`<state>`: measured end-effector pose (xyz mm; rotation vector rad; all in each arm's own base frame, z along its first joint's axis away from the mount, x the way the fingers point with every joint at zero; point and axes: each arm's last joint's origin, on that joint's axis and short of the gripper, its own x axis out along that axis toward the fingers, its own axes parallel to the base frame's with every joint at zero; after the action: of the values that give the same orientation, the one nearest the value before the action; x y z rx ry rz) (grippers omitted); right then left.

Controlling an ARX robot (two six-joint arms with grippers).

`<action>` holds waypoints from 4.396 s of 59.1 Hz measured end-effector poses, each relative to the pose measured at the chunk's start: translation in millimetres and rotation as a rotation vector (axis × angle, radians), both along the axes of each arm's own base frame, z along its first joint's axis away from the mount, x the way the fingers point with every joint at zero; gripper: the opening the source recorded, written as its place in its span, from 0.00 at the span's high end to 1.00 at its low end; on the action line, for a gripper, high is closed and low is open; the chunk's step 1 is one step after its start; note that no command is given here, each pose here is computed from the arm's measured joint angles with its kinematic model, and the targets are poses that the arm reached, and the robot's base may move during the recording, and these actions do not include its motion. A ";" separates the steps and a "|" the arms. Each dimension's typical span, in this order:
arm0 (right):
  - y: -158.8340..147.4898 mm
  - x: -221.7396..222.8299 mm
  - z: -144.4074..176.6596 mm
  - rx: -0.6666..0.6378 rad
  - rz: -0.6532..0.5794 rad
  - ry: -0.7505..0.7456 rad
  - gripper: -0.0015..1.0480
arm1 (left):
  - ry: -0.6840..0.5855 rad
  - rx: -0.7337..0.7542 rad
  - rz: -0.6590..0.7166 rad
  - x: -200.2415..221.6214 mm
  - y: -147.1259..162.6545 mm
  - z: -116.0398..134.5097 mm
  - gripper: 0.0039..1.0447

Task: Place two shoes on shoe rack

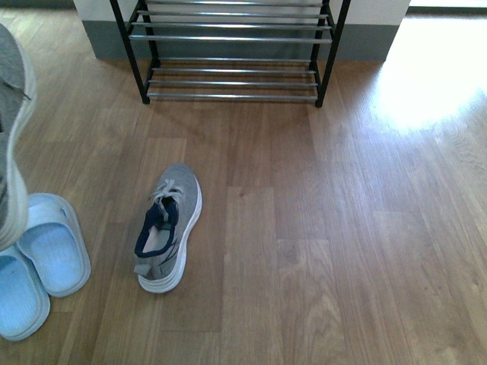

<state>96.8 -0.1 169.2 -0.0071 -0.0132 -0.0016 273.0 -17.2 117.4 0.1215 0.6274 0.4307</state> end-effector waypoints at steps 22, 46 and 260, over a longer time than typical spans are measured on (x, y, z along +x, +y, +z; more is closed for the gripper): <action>0.0 0.0 0.0 0.000 0.000 0.000 0.09 | -0.232 0.135 0.001 -90.6 -2.5 60.7 0.99; 0.0 0.0 0.0 0.000 0.000 0.000 0.09 | -0.283 0.240 0.088 -169.3 1.4 61.8 0.99; -2.7 285.2 -315.5 0.048 0.076 0.980 0.72 | -0.288 0.229 0.076 -169.7 0.9 61.4 0.99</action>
<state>382.0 -2.8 -146.3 0.0410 0.9664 0.0776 103.4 -16.3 178.8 0.2494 0.2983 0.5814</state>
